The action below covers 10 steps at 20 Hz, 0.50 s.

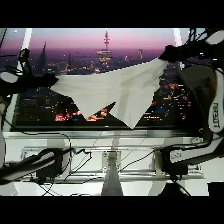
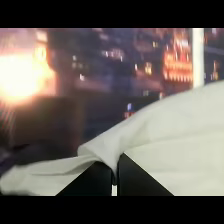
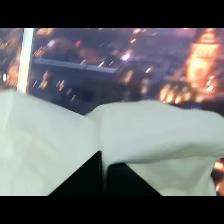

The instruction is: Fold the clothes and pants, and hang the long-sleeved shirts on hangers.

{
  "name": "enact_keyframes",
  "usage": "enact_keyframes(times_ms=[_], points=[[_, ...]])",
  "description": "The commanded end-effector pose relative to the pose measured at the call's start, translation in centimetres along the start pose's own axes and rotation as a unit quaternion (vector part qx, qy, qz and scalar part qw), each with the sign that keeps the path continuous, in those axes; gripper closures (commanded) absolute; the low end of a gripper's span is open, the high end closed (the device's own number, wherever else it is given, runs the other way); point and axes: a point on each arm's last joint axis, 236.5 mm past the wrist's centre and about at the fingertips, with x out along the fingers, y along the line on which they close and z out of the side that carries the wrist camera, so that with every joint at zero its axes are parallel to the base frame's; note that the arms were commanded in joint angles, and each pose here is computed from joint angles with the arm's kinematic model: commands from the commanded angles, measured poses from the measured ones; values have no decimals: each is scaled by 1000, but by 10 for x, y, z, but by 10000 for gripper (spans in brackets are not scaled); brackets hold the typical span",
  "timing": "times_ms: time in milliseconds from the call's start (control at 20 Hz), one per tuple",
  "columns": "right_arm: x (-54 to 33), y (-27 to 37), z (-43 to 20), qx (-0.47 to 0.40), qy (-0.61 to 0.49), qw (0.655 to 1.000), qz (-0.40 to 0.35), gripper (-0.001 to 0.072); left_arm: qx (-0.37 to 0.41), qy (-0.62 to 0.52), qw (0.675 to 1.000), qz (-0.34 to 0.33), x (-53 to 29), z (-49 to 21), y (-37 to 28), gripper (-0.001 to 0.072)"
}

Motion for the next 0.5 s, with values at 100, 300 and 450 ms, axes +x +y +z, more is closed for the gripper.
enact_keyframes(times_ms=[100,300,450], points=[[31,-45,45,72,-105,991,-49,82,-63,-93,993,41,21,38,32,-8],[23,-76,4,45,-18,994,-98,94,-84,-53,995,34,10,20,53,-5],[7,-104,-34,45,58,990,-124,226,-92,50,994,10,-5,-29,64,6]])
